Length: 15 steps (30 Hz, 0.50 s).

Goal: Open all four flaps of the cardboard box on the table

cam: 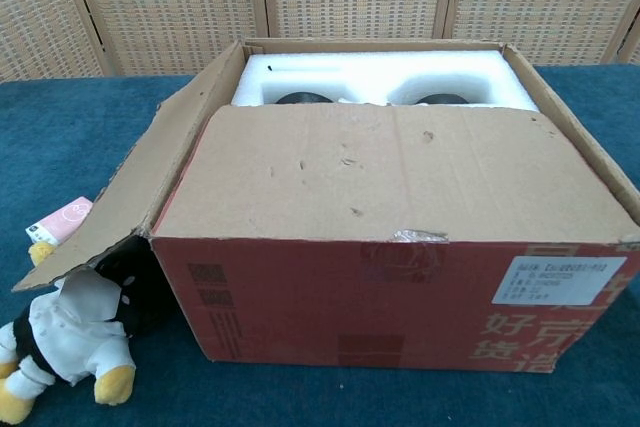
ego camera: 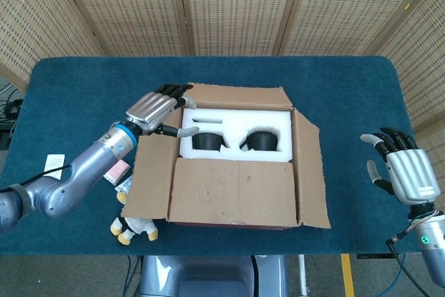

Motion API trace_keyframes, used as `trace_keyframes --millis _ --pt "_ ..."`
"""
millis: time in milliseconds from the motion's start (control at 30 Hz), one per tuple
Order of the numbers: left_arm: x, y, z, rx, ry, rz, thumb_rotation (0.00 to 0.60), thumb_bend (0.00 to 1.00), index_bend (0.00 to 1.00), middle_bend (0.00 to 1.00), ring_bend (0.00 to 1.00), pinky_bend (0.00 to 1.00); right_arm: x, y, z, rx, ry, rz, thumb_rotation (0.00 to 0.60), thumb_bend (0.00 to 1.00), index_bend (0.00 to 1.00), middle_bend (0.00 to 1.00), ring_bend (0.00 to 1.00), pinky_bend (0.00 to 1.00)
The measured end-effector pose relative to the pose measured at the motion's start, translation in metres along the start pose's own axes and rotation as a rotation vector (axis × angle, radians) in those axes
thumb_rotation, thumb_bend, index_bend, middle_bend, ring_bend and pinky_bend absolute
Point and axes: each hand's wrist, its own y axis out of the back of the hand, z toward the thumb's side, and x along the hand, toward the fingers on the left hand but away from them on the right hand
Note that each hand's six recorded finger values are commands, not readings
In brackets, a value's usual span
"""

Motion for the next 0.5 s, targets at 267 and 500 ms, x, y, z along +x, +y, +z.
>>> trace_keyframes --millis 267,500 --pt "-0.016 -0.024 0.006 -0.122 -0.04 -0.109 0.022 0.15 0.36 0.0 0.0 0.0 0.001 0.0 -0.002 0.0 -0.008 -0.001 0.6 0.54 0.25 0.31 0.18 0.19" --pt "-0.02 -0.039 0.015 -0.083 -0.089 -0.139 0.018 0.13 0.36 0.0 0.0 0.0 0.002 -0.001 -0.003 -0.004 -0.01 -0.001 0.6 0.54 0.25 0.31 0.18 0.19"
